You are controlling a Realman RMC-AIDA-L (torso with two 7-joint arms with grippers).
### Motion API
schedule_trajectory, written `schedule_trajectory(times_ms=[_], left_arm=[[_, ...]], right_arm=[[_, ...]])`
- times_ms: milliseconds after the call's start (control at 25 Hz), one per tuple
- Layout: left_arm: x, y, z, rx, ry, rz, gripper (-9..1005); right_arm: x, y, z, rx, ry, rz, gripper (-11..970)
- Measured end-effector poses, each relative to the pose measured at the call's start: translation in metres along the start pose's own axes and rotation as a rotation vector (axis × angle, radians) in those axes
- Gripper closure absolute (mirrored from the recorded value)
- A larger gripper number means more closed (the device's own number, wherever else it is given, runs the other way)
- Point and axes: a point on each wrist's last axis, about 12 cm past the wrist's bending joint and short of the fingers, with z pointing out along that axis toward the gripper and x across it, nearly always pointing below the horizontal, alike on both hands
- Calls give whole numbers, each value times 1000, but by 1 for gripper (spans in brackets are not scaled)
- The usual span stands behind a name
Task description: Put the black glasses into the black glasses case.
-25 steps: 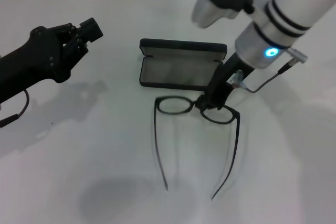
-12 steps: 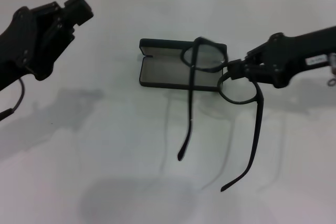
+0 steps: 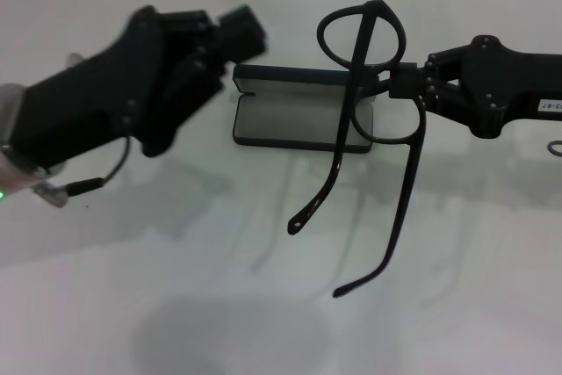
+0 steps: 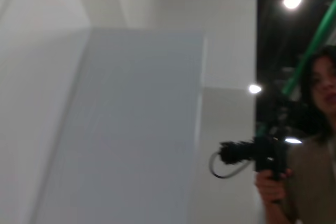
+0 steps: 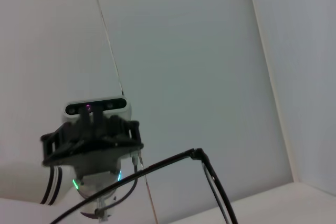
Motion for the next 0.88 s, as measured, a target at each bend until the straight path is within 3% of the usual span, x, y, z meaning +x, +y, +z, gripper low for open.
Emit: schedule_trajectory(times_ms=[280,880], left_arm=[[8,4,21,87,29,-30,956],[30,10,25,32,45,-96,959]], right_arm=[[0,-7,14,-16,0,-8,920],[-11,-2,29,-89,-66,-55,921]])
